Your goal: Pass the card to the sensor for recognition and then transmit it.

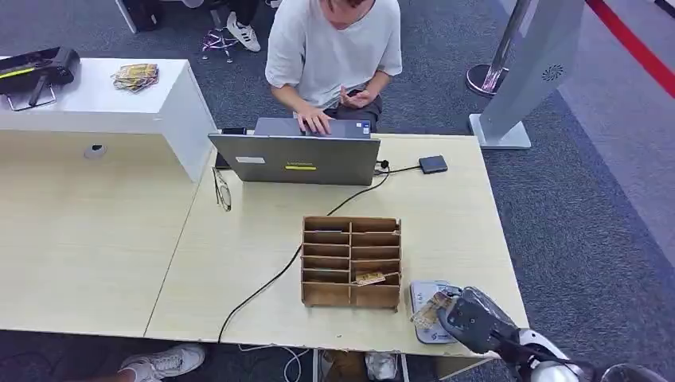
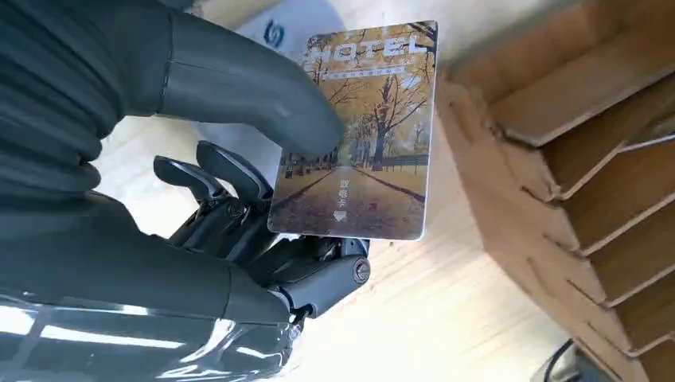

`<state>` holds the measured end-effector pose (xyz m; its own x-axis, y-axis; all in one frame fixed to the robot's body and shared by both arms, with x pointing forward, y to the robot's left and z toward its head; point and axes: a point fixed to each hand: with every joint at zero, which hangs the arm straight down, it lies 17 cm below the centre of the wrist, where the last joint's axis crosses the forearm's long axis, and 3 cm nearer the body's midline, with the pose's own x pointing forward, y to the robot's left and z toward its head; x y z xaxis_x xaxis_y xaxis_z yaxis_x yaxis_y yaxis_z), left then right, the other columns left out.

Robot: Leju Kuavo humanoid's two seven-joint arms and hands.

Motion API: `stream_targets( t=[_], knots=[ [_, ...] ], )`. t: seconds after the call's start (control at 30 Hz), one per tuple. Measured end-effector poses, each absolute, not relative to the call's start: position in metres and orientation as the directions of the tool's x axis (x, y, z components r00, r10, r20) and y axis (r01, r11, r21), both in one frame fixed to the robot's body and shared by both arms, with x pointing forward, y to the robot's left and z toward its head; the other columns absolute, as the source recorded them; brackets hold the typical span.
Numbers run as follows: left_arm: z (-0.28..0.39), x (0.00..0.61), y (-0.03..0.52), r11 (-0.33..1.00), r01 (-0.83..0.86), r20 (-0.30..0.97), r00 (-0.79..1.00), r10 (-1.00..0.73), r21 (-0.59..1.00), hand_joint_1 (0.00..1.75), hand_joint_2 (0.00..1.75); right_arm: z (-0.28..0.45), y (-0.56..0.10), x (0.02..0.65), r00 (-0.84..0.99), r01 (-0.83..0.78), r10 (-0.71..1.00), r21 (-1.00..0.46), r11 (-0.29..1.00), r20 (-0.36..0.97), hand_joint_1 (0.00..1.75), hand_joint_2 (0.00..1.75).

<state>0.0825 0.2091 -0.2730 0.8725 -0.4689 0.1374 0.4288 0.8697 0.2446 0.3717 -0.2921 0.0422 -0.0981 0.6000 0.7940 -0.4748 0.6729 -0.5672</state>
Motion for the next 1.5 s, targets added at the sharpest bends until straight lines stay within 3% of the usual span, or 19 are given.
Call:
stream_targets(
  t=[0.5,0.87,1.5],
  knots=[
    [-0.273,0.082,0.209,0.869,0.43,0.138,0.872,-0.47,0.245,0.0,0.0,0.038,-0.288,0.382,-0.099,-0.452,0.63,-0.599,0.661,0.77,1.75,1.75],
    [-0.273,0.081,0.208,0.869,0.43,0.128,0.874,-0.468,0.244,0.0,0.0,0.029,-0.299,0.393,-0.092,-0.392,0.758,-0.723,0.568,0.646,1.75,1.75],
    [-0.273,0.08,0.207,0.869,0.43,0.123,0.876,-0.467,0.243,0.0,0.0,0.02,-0.291,0.4,-0.09,-0.352,0.835,-0.801,0.483,0.543,1.75,1.75]
  ],
)
